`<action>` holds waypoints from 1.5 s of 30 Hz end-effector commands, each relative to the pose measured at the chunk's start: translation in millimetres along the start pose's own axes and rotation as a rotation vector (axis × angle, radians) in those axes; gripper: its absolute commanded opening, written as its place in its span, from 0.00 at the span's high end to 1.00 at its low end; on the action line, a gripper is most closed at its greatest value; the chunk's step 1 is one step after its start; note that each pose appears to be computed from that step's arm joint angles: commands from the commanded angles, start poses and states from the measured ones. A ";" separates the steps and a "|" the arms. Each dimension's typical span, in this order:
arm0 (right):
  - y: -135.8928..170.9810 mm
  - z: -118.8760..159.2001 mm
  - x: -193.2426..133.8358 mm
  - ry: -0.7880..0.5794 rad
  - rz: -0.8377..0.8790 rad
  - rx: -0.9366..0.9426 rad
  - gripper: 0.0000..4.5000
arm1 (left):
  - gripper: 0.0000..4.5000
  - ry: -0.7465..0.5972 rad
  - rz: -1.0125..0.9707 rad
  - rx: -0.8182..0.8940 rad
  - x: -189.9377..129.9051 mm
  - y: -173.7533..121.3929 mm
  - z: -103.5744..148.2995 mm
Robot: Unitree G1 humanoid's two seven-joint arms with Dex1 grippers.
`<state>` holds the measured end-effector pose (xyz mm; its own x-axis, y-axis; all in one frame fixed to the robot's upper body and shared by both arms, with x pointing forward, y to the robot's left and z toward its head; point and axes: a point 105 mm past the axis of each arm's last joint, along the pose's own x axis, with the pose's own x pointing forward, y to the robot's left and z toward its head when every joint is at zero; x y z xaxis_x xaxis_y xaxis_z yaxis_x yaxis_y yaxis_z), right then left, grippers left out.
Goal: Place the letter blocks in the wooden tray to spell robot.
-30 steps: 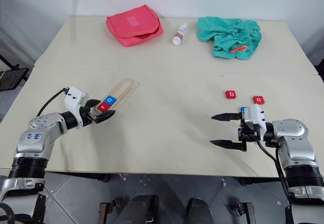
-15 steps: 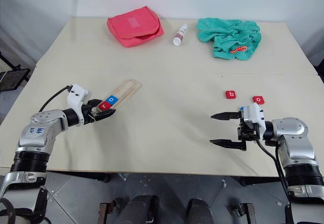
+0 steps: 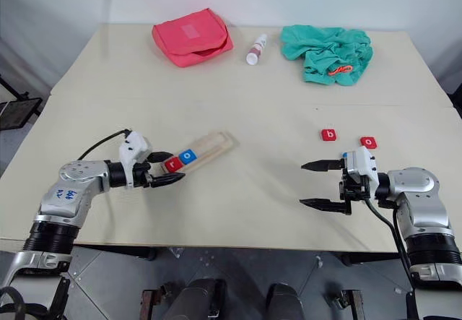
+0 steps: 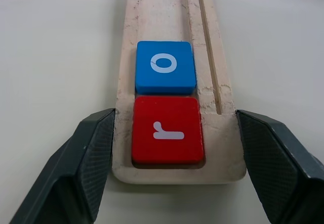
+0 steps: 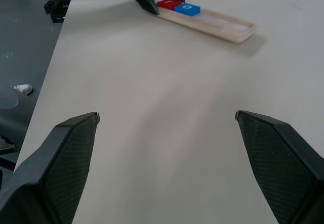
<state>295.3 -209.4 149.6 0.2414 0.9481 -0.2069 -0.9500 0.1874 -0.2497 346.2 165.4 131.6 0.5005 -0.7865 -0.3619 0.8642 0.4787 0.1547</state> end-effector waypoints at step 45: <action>23.2 -8.9 -88.2 0.011 -0.260 0.026 0.00 | 0.08 0.090 -0.424 0.357 95.1 -95.4 43.4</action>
<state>256.8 -293.7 146.6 0.5105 0.8478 -0.1439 -0.8483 0.4690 -0.2458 320.6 33.2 118.8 0.1317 -0.8319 -0.5391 0.9704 -0.0029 0.2416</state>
